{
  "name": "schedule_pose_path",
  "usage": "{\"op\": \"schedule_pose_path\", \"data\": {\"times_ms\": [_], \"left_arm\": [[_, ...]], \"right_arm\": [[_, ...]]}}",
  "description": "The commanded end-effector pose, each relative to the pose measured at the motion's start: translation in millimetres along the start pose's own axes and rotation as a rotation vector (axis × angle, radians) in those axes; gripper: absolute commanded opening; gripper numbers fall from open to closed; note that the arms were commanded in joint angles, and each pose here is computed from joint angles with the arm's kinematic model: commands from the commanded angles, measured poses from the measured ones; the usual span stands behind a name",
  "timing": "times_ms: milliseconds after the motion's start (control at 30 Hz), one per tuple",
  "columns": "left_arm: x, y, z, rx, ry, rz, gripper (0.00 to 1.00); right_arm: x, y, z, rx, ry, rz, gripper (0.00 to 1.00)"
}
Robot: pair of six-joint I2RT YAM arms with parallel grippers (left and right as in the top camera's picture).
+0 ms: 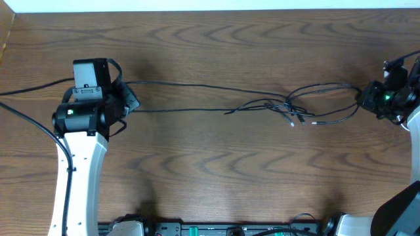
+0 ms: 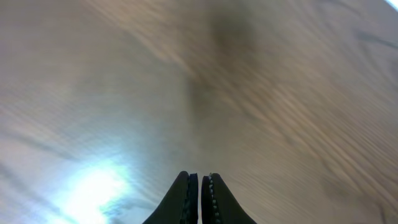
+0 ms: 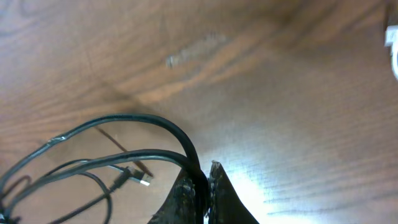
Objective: Untangle cables
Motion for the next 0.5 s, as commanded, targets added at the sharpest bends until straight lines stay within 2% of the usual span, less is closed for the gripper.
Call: {"op": "schedule_pose_path", "data": {"times_ms": [0, 100, 133, 167, 267, 300, 367, 467], "left_arm": [[-1, 16, -9, 0.094, -0.103, -0.136, 0.07], [-1, 17, -5, 0.175, -0.084, -0.138, 0.07], [-2, 16, -2, 0.197, -0.064, -0.130, 0.08], [-2, 14, 1, 0.194, -0.038, -0.109, 0.07], [-3, 1, 9, 0.176, 0.042, -0.017, 0.09], [-3, -8, 12, 0.145, 0.077, 0.039, 0.17], [-3, -25, 20, 0.062, 0.147, 0.156, 0.43], [-2, -49, 38, -0.071, 0.249, 0.287, 0.62]], "right_arm": [[4, -16, 5, -0.072, 0.041, 0.156, 0.01], [10, -34, 18, -0.218, 0.099, 0.359, 0.01], [10, -33, 20, -0.233, 0.110, 0.360, 0.01], [7, -25, 20, -0.206, 0.115, 0.274, 0.01], [2, 13, 15, 0.052, 0.093, -0.067, 0.01], [1, 27, 15, 0.120, 0.080, -0.174, 0.01], [1, 48, 17, 0.191, 0.077, -0.299, 0.01], [-4, 67, 22, 0.240, 0.120, -0.320, 0.01]]}}
Point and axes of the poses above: each gripper's point midway between its finger pads, its own x axis back along the fingers, its own y axis along the line the jaws close on, z = x × y, the point moved 7 cm from there along x, back along the fingers, and after that the axes turned 13 degrees about x, right-handed, at the moved point
